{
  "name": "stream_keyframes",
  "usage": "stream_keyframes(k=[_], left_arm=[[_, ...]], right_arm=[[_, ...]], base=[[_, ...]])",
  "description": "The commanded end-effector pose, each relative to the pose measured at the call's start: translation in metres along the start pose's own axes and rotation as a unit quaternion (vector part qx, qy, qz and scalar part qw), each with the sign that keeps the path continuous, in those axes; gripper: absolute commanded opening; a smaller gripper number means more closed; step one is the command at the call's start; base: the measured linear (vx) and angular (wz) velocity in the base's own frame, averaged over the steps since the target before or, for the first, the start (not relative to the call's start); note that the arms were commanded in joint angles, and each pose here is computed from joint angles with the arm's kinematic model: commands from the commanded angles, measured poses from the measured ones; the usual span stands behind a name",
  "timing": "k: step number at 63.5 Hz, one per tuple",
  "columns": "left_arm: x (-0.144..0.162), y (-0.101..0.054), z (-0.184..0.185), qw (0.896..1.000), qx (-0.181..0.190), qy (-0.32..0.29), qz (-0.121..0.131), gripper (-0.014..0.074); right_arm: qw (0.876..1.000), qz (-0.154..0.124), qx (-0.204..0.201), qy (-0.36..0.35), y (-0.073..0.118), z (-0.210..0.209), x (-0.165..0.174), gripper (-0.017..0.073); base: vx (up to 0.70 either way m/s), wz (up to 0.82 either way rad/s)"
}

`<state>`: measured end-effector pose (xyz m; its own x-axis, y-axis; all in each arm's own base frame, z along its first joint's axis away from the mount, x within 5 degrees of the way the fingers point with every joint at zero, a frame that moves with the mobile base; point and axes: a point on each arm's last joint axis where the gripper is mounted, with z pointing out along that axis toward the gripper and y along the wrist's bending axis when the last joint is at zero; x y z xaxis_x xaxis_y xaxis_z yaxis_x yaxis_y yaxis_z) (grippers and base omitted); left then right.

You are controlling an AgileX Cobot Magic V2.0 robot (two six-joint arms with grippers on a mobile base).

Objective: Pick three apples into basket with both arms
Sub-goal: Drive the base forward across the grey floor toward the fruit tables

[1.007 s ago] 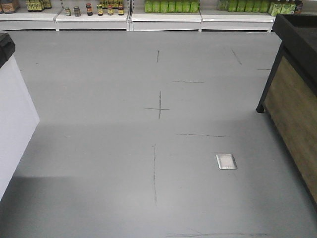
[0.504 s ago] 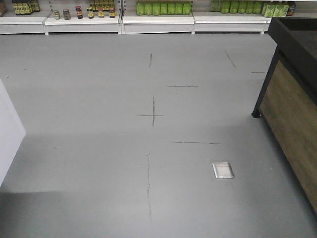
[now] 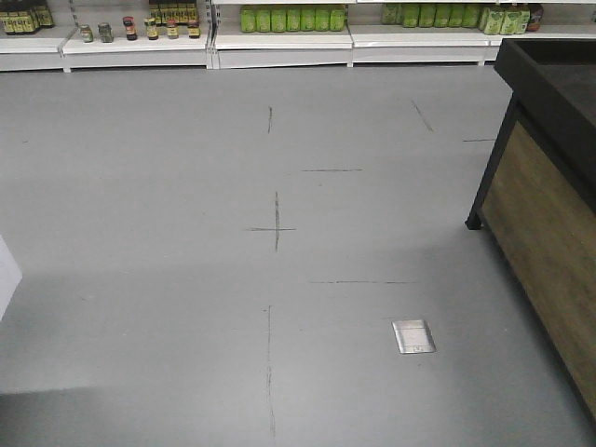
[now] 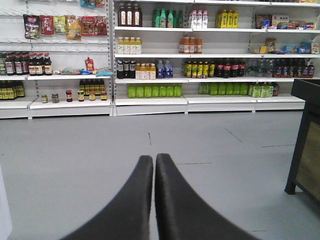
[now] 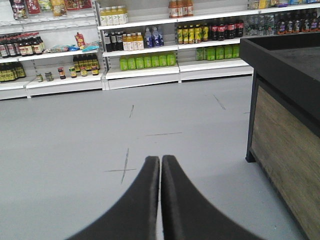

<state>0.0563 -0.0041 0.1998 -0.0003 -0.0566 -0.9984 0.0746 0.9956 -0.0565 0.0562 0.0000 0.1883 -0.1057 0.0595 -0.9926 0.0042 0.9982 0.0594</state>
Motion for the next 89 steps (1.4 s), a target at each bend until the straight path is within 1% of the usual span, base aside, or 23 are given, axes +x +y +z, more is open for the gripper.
stream_keyframes(k=[1,89], left_arm=[[-0.0045,-0.0005,-0.0011,0.999,0.004,-0.04,-0.009,-0.0006],[-0.0045,-0.0005,-0.0011,0.999,0.004,-0.04,-0.009,-0.0006]], right_arm=[[0.999,-0.006,0.0,-0.037,0.0,-0.0002,-0.0027,-0.0009],[0.999,-0.006,0.0,-0.037,0.0,-0.0002,-0.0027,-0.0009]], base=[[0.16,-0.06],[0.11,-0.01]])
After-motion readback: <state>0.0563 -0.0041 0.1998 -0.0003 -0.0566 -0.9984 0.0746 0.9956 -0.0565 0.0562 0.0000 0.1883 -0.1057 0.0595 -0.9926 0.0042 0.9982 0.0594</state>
